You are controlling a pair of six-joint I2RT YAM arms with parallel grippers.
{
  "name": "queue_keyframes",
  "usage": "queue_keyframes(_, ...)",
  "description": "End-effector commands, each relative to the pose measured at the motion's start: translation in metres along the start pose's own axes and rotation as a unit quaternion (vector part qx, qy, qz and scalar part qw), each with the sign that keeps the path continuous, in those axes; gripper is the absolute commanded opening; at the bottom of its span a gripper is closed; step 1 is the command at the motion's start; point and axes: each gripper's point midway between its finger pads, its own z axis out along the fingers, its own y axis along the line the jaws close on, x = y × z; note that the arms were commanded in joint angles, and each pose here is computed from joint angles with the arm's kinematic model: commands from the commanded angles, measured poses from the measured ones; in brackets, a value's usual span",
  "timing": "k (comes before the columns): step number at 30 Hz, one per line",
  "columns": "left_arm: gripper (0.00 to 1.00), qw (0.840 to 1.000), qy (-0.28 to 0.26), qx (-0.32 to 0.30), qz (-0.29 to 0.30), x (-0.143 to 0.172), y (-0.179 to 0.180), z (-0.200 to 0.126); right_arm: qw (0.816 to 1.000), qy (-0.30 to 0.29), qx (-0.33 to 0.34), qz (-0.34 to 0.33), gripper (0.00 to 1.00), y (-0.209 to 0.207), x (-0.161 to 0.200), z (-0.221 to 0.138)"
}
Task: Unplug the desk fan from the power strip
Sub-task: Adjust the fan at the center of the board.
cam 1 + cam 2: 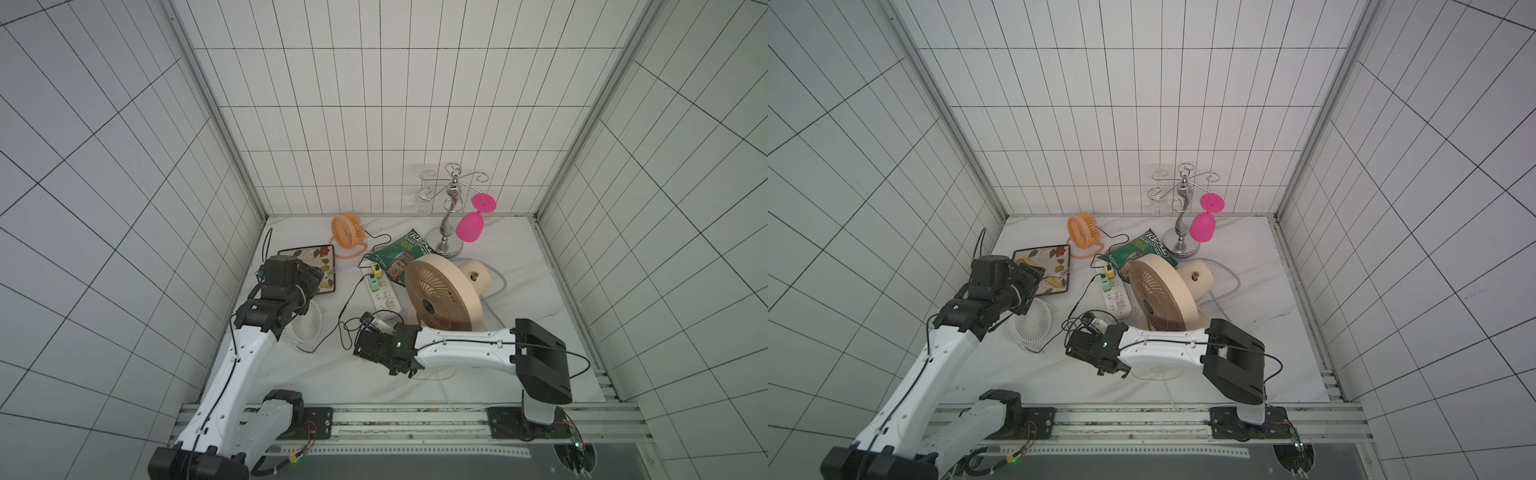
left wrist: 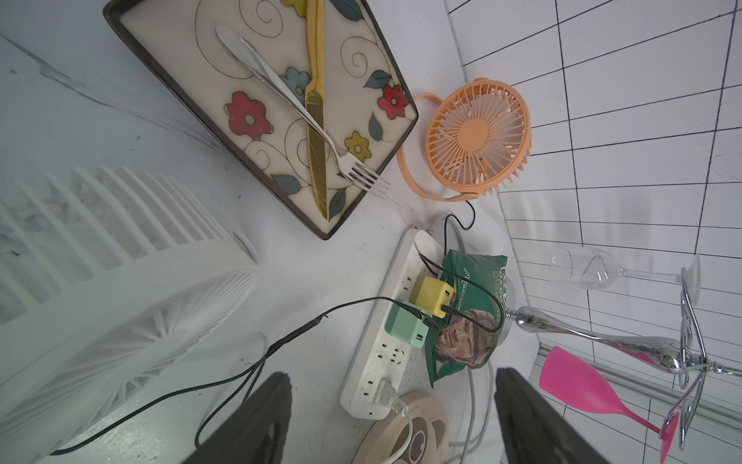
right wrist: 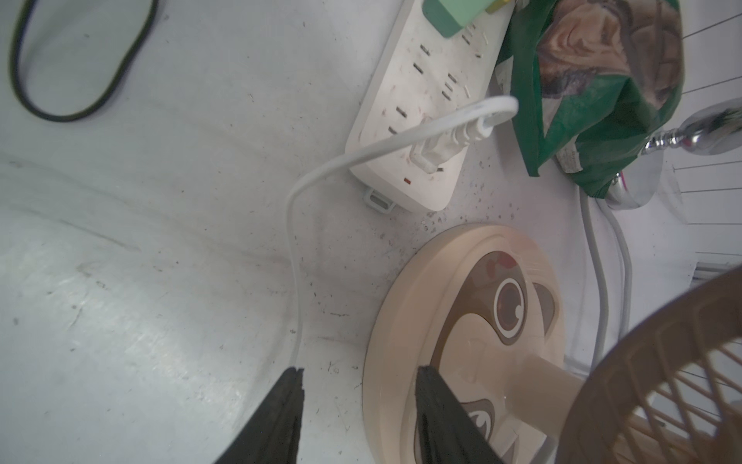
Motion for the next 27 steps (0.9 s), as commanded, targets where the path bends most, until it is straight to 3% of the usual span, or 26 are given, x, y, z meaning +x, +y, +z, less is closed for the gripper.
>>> queue_keyframes(1,0.81,1.000,0.006,-0.001,0.000,0.001,0.001,0.000,0.999,0.037,0.014,0.018,0.47,-0.004,0.016,0.018)
queue_keyframes(16,0.81,1.000,0.014,-0.004,-0.007,0.005,0.003,0.004,0.995,0.092,-0.006,0.044,0.46,0.000,0.045,0.069)
queue_keyframes(27,0.80,1.000,0.020,-0.010,-0.011,0.007,0.006,0.008,0.985,0.140,0.051,0.085,0.44,-0.046,0.089,0.080)
